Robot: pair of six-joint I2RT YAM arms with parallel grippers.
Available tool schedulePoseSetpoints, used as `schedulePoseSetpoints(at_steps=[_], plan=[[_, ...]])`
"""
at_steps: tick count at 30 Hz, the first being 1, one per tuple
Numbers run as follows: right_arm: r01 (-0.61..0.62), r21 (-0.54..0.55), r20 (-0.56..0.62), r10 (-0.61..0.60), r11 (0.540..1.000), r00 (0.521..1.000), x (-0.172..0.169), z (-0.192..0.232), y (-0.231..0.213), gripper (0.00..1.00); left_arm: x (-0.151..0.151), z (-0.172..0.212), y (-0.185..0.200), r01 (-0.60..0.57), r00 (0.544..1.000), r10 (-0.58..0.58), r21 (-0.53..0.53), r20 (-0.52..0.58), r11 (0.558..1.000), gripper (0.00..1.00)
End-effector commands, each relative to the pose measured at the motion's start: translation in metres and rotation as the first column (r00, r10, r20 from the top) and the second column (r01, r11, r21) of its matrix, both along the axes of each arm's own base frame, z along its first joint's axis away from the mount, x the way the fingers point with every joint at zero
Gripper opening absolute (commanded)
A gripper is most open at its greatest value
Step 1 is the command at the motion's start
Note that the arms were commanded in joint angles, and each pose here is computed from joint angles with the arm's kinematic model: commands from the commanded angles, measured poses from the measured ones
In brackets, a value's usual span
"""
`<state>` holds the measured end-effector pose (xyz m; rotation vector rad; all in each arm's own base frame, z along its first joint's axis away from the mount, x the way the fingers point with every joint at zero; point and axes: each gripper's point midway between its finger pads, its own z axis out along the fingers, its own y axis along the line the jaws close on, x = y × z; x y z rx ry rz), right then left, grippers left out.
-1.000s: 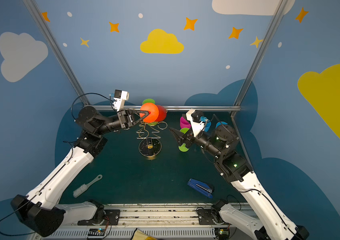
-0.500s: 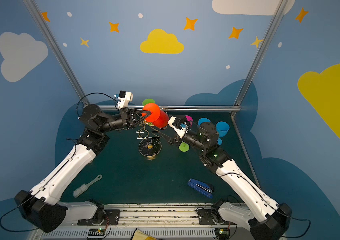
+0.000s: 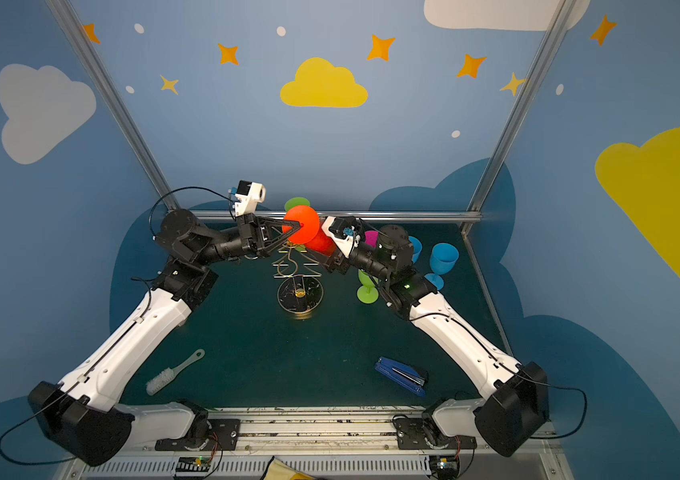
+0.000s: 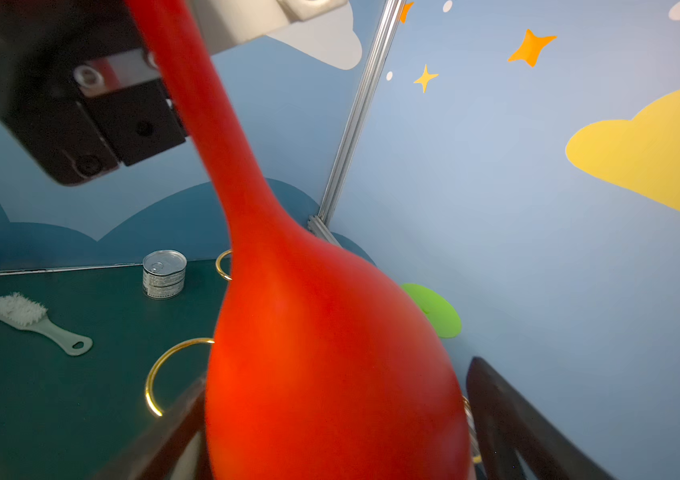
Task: Take the wine glass off the wine glass rack
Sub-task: 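Close the left gripper on the red glass foot while the right holds it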
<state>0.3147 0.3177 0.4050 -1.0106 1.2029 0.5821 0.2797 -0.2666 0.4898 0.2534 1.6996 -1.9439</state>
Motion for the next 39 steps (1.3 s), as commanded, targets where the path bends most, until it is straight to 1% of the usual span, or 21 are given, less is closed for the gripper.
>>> schedulePoseSetpoints(at_steps=[1, 3, 6, 7, 8, 11, 13, 14, 15, 17, 18, 20, 22, 23, 24, 25, 28, 30, 32, 36, 39], plan=[[-0.015, 0.064, 0.007, 0.015, 0.998, 1.000, -0.001, 0.022, 0.001, 0.84, -0.018, 0.018, 0.005, 0.031, 0.998, -0.029, -0.032, 0.063, 0.999, 0.04], [-0.022, 0.060, -0.007, 0.023, 0.998, 1.000, -0.002, 0.020, 0.002, 0.77, -0.018, 0.018, 0.005, 0.033, 0.998, -0.031, -0.034, 0.063, 0.999, 0.04], [-0.015, 0.067, -0.030, 0.017, 0.998, 0.999, -0.003, 0.020, 0.001, 0.60, -0.016, 0.016, 0.004, 0.034, 0.998, -0.032, -0.031, 0.062, 0.999, 0.04], [-0.013, 0.068, -0.040, 0.016, 0.998, 0.999, -0.004, 0.020, 0.000, 0.56, -0.015, 0.015, 0.004, 0.032, 0.998, -0.030, -0.028, 0.063, 0.999, 0.06], [-0.008, 0.070, -0.049, 0.011, 0.998, 0.999, -0.004, 0.019, -0.001, 0.53, -0.013, 0.014, 0.004, 0.027, 0.998, -0.026, -0.025, 0.066, 0.999, 0.11], [0.037, 0.085, -0.106, -0.028, 0.996, 0.994, -0.004, 0.020, -0.008, 0.46, -0.008, 0.012, 0.005, -0.006, 0.995, 0.007, -0.015, 0.102, 1.000, 0.42], [0.077, 0.079, -0.164, -0.064, 0.994, 0.984, -0.005, 0.018, -0.016, 0.44, -0.004, 0.010, 0.008, -0.061, 0.986, 0.059, 0.006, 0.158, 0.998, 0.68], [0.092, 0.068, -0.190, -0.077, 0.993, 0.979, -0.006, 0.017, -0.019, 0.44, -0.004, 0.008, 0.010, -0.095, 0.976, 0.088, 0.022, 0.198, 0.995, 0.74], [0.105, 0.056, -0.222, -0.091, 0.993, 0.971, -0.009, 0.015, -0.024, 0.42, -0.002, 0.006, 0.014, -0.148, 0.956, 0.132, 0.044, 0.263, 0.988, 0.75], [0.129, 0.034, -0.276, -0.114, 0.991, 0.954, -0.015, 0.011, -0.032, 0.41, 0.006, -0.002, 0.024, -0.299, 0.885, 0.242, 0.087, 0.398, 0.950, 0.76], [0.143, 0.020, -0.306, -0.130, 0.990, 0.943, -0.019, 0.008, -0.037, 0.40, 0.010, -0.004, 0.031, -0.387, 0.824, 0.299, 0.094, 0.481, 0.917, 0.76], [0.166, -0.004, -0.357, -0.157, 0.986, 0.921, -0.026, 0.006, -0.046, 0.38, 0.017, -0.010, 0.044, -0.542, 0.672, 0.376, 0.078, 0.637, 0.837, 0.75], [0.177, -0.032, -0.400, -0.175, 0.984, 0.900, -0.035, 0.004, -0.054, 0.36, 0.022, -0.013, 0.055, -0.660, 0.492, 0.412, 0.020, 0.767, 0.751, 0.74], [0.181, -0.044, -0.416, -0.183, 0.983, 0.891, -0.039, 0.003, -0.057, 0.36, 0.021, -0.014, 0.056, -0.685, 0.416, 0.399, -0.006, 0.817, 0.728, 0.73], [0.184, -0.057, -0.435, -0.190, 0.981, 0.880, -0.043, 0.002, -0.060, 0.36, 0.020, -0.016, 0.056, -0.707, 0.327, 0.367, -0.032, 0.871, 0.707, 0.72], [0.186, -0.072, -0.452, -0.198, 0.980, 0.870, -0.047, 0.001, -0.063, 0.36, 0.019, -0.019, 0.054, -0.717, 0.256, 0.317, -0.041, 0.913, 0.696, 0.72], [0.180, -0.119, -0.505, -0.215, 0.977, 0.836, -0.055, -0.004, -0.067, 0.34, 0.019, -0.027, 0.045, -0.741, 0.082, 0.180, -0.061, 0.980, 0.669, 0.65], [0.172, -0.146, -0.532, -0.223, 0.974, 0.817, -0.059, -0.008, -0.067, 0.33, 0.016, -0.025, 0.041, -0.749, -0.021, 0.143, -0.110, 0.989, 0.654, 0.64], [0.166, -0.166, -0.551, -0.231, 0.972, 0.802, -0.061, -0.012, -0.066, 0.31, 0.012, -0.021, 0.038, -0.741, -0.080, 0.127, -0.144, 0.989, 0.655, 0.63], [0.135, -0.184, -0.572, -0.218, 0.974, 0.790, -0.066, -0.017, -0.059, 0.29, 0.005, -0.015, 0.028, -0.711, -0.110, 0.104, -0.152, 0.988, 0.686, 0.61], [0.087, -0.176, -0.597, -0.177, 0.981, 0.783, -0.072, -0.018, -0.047, 0.29, 0.003, -0.016, 0.019, -0.694, -0.120, 0.092, -0.149, 0.989, 0.705, 0.58]])
